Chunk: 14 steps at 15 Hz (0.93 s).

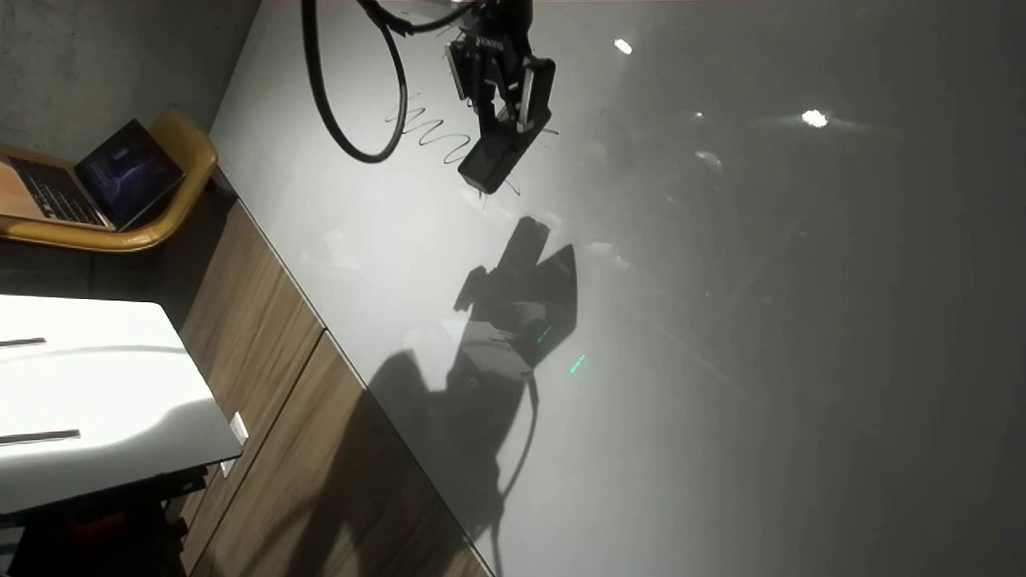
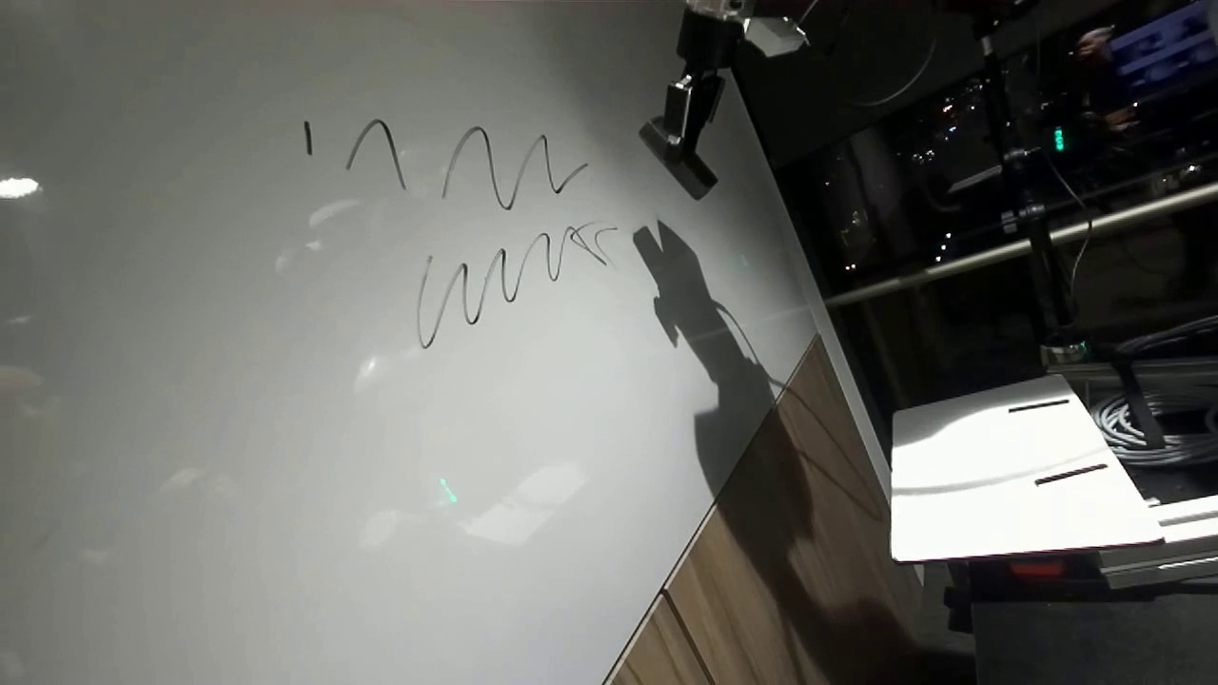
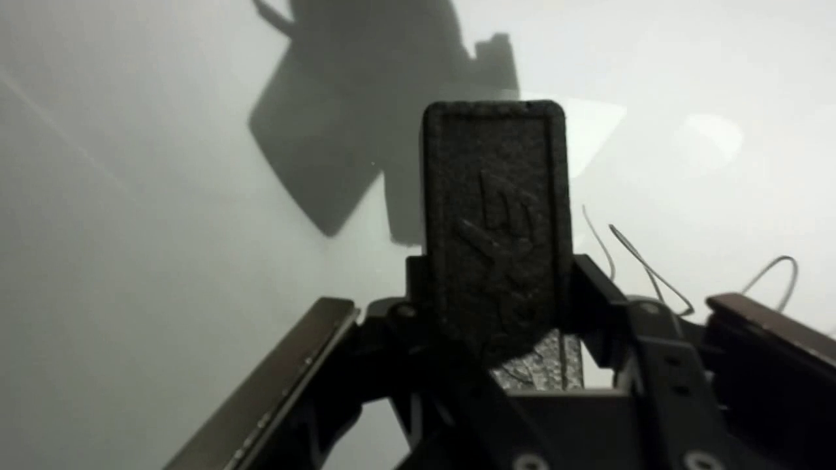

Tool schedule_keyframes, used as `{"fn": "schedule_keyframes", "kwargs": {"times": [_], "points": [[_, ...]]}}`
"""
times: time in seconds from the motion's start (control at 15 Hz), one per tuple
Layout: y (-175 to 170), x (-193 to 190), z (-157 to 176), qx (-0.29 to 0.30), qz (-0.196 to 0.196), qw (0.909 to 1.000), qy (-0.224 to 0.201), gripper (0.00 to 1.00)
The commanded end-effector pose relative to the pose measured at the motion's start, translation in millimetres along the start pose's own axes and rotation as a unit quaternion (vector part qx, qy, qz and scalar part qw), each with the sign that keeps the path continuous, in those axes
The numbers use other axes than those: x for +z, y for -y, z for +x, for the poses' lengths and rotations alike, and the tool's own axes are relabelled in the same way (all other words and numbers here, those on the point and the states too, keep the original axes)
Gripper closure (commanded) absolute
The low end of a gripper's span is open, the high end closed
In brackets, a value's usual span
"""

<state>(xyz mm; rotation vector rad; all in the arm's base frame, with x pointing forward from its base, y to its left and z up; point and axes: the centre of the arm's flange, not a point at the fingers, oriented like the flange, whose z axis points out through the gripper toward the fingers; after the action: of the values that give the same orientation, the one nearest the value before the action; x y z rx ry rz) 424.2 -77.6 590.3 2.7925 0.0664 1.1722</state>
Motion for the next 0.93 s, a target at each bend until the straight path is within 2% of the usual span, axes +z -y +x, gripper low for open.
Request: {"fn": "schedule_keyframes", "kwargs": {"times": [0.0, 0.47, 0.87], "points": [[5, -4, 5, -0.009, 0.013, 0.9997, -0.017, 0.71], [43, 61, 36, -0.016, 0.012, 0.9988, -0.045, 0.71], [82, 48, 97, -0.017, 0.022, 0.9963, -0.081, 0.71]]}}
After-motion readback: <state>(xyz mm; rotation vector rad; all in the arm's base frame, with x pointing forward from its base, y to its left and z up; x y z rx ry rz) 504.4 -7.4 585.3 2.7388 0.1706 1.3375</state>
